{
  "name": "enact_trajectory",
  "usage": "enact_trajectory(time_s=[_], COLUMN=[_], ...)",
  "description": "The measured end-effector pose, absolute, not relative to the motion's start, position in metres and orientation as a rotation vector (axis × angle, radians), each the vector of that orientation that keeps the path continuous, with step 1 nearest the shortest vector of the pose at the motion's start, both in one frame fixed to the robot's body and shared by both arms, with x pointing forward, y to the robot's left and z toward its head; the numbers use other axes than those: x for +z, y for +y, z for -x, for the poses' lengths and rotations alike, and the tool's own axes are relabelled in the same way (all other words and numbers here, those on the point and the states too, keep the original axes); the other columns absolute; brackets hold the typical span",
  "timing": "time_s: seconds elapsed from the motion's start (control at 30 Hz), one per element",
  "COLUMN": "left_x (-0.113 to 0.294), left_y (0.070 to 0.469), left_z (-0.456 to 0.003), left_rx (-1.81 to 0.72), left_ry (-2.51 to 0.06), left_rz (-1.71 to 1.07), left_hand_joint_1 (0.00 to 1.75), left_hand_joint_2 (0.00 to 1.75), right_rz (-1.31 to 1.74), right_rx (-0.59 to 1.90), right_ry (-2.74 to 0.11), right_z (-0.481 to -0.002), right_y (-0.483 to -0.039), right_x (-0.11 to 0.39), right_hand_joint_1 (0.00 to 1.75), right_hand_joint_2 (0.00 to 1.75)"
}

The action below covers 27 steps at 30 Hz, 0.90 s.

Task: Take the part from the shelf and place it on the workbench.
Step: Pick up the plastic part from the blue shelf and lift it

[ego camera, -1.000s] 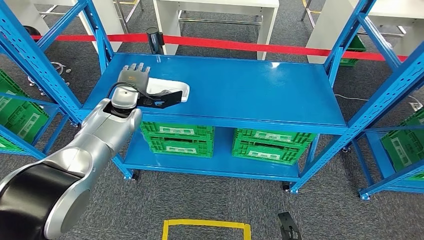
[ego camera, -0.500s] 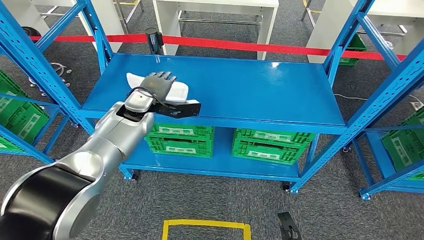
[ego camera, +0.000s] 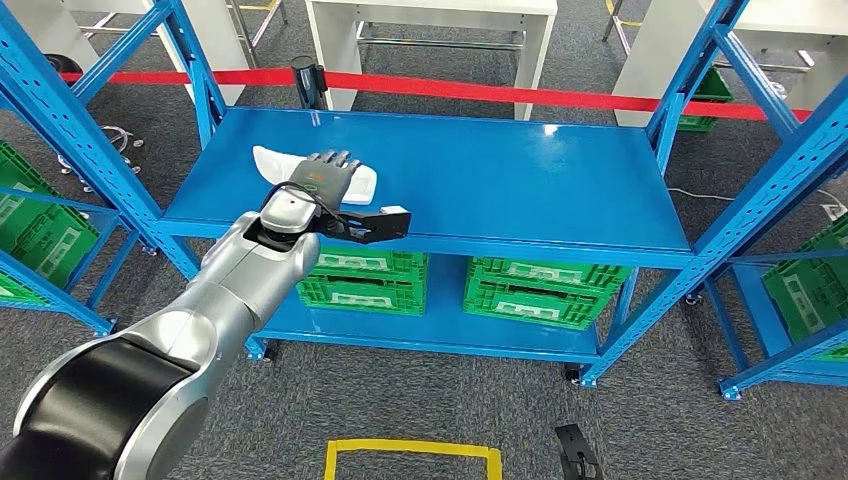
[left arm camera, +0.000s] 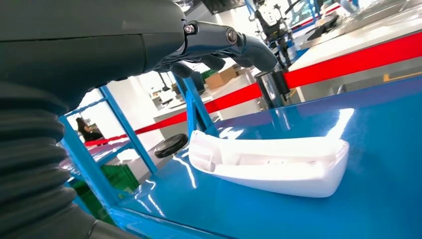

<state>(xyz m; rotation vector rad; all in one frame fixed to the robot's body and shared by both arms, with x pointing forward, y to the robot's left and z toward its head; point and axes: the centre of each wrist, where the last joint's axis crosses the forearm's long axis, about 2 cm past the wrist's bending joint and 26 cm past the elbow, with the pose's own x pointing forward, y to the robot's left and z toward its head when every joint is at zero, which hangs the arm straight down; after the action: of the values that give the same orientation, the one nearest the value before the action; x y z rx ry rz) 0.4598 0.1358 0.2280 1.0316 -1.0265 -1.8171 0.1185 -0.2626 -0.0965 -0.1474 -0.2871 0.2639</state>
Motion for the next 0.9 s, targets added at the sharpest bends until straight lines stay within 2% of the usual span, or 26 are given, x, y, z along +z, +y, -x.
enact_trajectory(time_s=[0.9], left_x=[0.224], left_y=[0.15], left_z=[-0.463], left_rx=[-1.761], left_ry=[-0.925], left_rz=[-1.145], left_hand_joint_1=[0.0], left_hand_joint_2=[1.75], right_rz=[0.15], right_rx=[0.277], right_ry=[-0.287], right_z=[-0.118], right_y=[-0.263], right_x=[-0.097], right_hand_joint_1=[0.0], right_hand_joint_2=[0.0])
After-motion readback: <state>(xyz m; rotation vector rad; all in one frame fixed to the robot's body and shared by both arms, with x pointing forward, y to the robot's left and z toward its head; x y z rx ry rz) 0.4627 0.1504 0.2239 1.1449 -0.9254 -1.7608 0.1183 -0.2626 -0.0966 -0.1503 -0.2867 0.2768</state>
